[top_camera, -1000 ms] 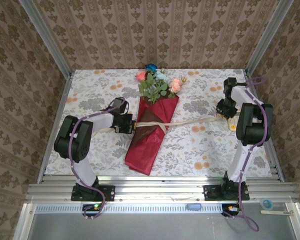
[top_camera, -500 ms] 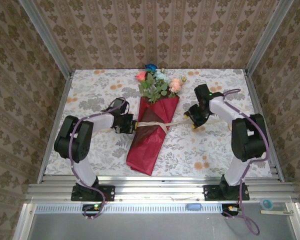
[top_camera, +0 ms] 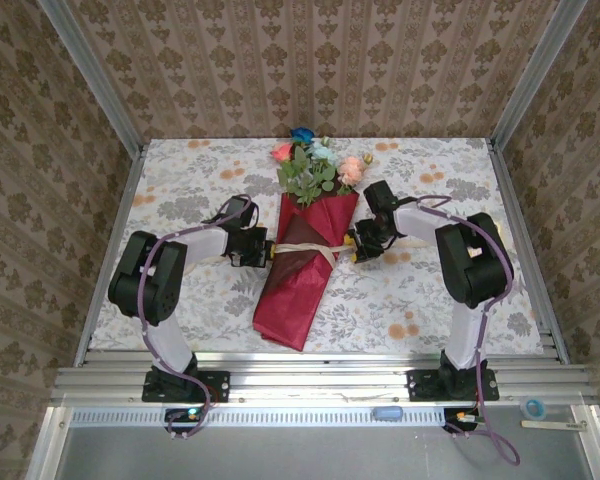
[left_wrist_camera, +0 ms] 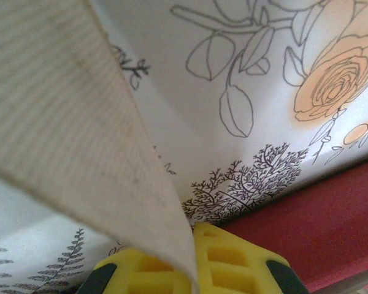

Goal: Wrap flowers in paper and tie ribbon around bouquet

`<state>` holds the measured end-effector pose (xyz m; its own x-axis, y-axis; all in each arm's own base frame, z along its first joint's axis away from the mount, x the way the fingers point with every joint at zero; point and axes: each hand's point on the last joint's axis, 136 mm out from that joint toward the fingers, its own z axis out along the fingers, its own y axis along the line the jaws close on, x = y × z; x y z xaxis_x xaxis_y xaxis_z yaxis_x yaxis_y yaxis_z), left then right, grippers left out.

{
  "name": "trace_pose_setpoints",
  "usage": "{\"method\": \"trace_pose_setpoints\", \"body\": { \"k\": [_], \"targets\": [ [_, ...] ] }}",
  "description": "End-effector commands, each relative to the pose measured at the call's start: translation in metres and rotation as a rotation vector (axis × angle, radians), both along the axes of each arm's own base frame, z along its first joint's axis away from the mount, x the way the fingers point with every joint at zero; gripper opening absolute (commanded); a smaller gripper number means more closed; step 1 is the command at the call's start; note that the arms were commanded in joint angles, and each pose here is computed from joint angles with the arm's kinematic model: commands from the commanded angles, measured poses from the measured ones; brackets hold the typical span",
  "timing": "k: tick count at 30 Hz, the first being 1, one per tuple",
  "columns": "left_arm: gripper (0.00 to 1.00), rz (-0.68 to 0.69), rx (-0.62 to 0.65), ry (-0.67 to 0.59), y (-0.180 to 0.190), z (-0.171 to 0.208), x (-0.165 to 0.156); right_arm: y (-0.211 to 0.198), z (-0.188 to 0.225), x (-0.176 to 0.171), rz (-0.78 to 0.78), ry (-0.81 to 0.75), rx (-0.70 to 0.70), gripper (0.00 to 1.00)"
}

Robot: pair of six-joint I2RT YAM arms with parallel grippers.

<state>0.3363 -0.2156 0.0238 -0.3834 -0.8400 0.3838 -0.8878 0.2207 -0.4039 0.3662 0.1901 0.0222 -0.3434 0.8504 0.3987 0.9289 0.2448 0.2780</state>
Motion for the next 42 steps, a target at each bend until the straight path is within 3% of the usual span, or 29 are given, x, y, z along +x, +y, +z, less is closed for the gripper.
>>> {"method": "trace_pose_setpoints", "body": {
  "k": [1, 12, 13, 16, 17, 26, 33, 38, 42],
  "targets": [
    [0.0, -0.015, -0.001, 0.024, -0.001, -0.005, -0.008, 0.01, -0.004, 0.006, -0.02, 0.024, 0.02, 0.4],
    [0.0, -0.016, -0.004, 0.017, -0.002, -0.004, -0.006, 0.028, -0.007, 0.001, 0.032, 0.035, 0.001, 0.32],
    [0.0, -0.016, -0.004, 0.017, -0.002, -0.004, -0.006, 0.027, -0.007, 0.001, 0.036, 0.033, -0.006, 0.28],
    [0.0, -0.017, 0.004, 0.011, 0.0, -0.002, -0.005, 0.02, -0.004, -0.003, 0.068, 0.025, -0.043, 0.03],
    [0.0, -0.021, 0.01, 0.009, 0.002, -0.001, -0.004, 0.015, -0.003, -0.008, 0.097, 0.034, -0.07, 0.0],
    [0.0, -0.033, 0.046, -0.012, 0.025, 0.004, 0.016, -0.023, 0.018, -0.017, 0.558, -0.091, -0.276, 0.0],
    [0.0, 0.023, 0.018, -0.07, 0.039, 0.007, 0.045, -0.074, 0.027, -0.038, 0.745, -0.149, -0.434, 0.0],
    [0.0, 0.086, 0.006, -0.11, 0.064, 0.008, 0.066, -0.106, 0.028, -0.052, 0.953, -0.108, -0.565, 0.0],
    [0.0, 0.129, 0.005, -0.136, 0.087, 0.011, 0.077, -0.126, 0.027, -0.057, 1.031, -0.083, -0.622, 0.0]
  ]
}}
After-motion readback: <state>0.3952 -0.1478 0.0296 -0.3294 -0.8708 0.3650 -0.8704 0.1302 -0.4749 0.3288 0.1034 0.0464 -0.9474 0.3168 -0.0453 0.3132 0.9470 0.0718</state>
